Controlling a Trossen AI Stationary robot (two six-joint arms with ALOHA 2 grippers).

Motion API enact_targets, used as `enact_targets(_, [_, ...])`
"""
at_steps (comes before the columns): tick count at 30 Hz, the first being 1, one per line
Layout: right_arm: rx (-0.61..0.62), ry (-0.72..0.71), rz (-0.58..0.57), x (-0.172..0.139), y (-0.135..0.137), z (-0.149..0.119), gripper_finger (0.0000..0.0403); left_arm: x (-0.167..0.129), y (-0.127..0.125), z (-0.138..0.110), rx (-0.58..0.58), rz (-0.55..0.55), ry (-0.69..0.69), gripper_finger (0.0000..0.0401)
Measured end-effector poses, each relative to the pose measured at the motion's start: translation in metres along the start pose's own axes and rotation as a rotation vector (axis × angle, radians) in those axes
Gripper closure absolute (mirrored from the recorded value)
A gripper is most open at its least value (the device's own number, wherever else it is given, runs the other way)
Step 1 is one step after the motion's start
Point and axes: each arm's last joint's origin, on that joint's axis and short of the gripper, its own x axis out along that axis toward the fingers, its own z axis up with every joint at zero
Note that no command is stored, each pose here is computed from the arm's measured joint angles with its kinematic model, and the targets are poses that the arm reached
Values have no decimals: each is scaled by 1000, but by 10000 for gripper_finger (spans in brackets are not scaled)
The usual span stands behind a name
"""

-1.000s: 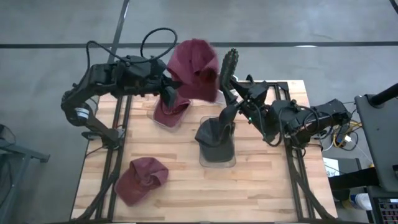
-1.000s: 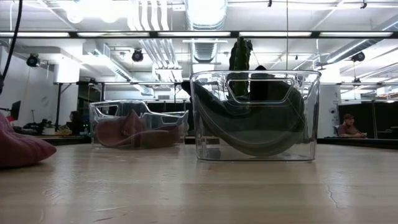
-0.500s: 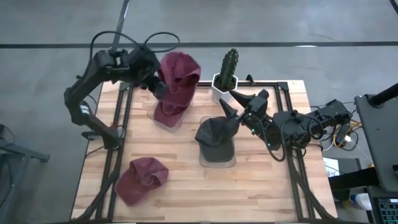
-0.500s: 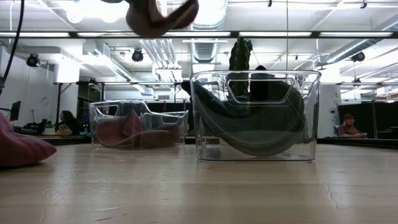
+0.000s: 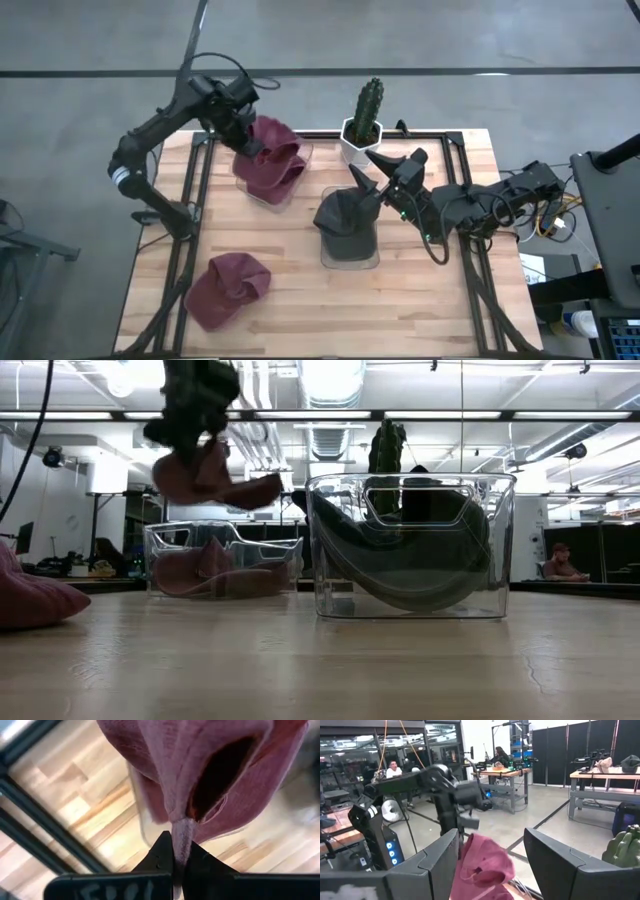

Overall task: Pick & Place hat
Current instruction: Put the top red cap into the top transparent bin

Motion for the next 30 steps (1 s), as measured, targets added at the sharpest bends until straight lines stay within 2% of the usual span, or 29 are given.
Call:
enact_targets(4, [-6,4,-1,1,3,-4,181,33,11,2,21,19,90,396])
enact_targets(9, [-11,11,-2,4,8,-10,182,57,10,5,31,-33,81,396])
enact_targets(14, [25,14,-6,6,11,-14,182,64,7,11,22,-99,29,391])
enact_targets(18, [17,19,-7,7,13,-18,182,67,8,12,42,-100,17,388])
enact_targets(23, [63,18,-10,7,13,-18,182,73,9,12,35,-74,7,383])
enact_targets(26, [75,18,-10,7,14,-18,182,77,10,11,31,-70,19,365])
enact_targets(30, [75,18,-10,7,14,-18,182,78,10,12,41,-70,12,319])
